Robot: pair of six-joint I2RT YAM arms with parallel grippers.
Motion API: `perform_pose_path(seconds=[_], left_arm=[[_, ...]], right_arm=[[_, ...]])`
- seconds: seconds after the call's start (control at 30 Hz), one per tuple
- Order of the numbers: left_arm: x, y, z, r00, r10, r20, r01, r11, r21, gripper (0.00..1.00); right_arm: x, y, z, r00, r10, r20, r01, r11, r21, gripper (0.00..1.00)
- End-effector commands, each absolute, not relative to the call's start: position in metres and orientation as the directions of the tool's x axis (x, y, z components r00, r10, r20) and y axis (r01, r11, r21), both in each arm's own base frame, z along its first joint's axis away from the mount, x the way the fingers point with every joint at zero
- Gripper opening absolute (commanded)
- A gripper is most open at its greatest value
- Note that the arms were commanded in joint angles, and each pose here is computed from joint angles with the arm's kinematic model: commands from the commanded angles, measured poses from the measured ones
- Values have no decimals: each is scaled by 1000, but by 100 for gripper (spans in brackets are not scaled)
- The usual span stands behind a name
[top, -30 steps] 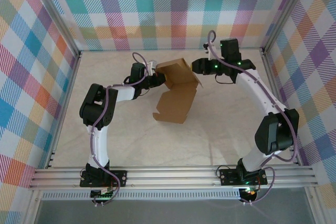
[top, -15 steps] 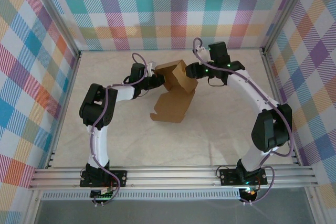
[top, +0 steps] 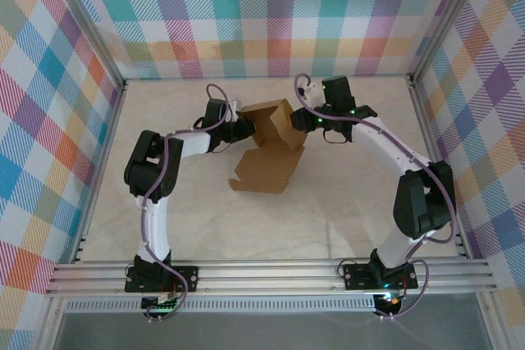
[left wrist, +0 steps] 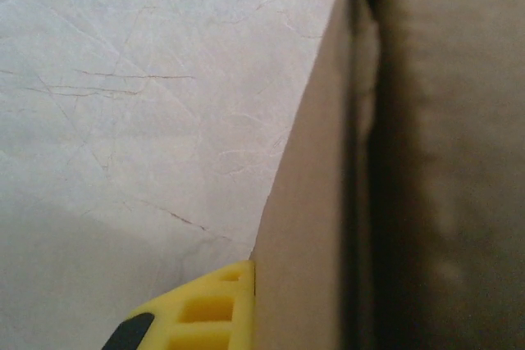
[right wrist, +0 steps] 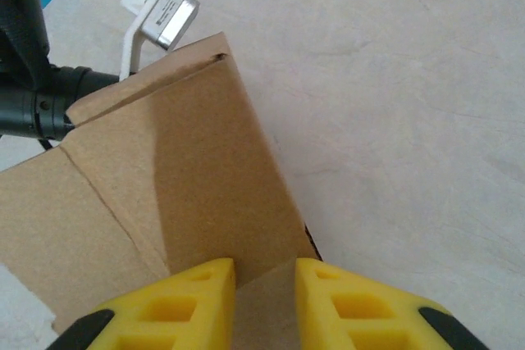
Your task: Fold the paper box
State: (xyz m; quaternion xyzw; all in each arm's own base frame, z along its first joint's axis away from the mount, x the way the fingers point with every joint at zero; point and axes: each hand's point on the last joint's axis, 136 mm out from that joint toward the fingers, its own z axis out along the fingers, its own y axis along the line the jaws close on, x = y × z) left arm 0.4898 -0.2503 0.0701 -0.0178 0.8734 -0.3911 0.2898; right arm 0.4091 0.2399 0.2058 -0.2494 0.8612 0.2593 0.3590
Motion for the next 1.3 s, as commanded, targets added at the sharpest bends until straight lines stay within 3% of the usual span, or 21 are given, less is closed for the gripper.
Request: perform_pose_path(seconds=[0.0, 0.23, 0.4, 0.47, 0.6, 0.67, 0.93, 1.1, 1.27], left_arm=[[499, -260, 112, -795, -264, -546, 275, 646, -713, 0], [498, -261, 110, -799, -260, -543, 276, 644, -714, 0], [499, -260, 109, -800, -266, -538, 267, 645, -716, 0], [499, -259, 109, -800, -266, -538, 266, 647, -714, 0], [499, -258, 105, -803, -267, -533, 255, 654, -712, 0], [499, -257, 105, -802, -268, -533, 255, 654, -712, 0], [498, -259, 103, -807, -265, -527, 254, 650, -716, 0], [499, -259, 102, -809, -265, -525, 254, 649, -717, 0], [498, -260, 99, -812, -263, -521, 251, 648, -719, 0]], right_arm=[[397, 250, 198, -616, -272, -739, -661, 688, 298, 29], [398, 251, 195, -611, -280, -740, -667, 685, 292, 35], [407, 234, 201, -620, -226, -751, -595, 760, 261, 36], [410, 226, 203, -616, -212, -759, -563, 792, 236, 40], [413, 209, 203, -628, -204, -751, -493, 851, 182, 39], [412, 201, 203, -635, -201, -746, -467, 869, 164, 34], [400, 220, 205, -661, -171, -731, -516, 811, 276, 13], [398, 236, 213, -665, -133, -735, -548, 755, 360, 14], [395, 246, 218, -673, -106, -732, -567, 709, 419, 23]])
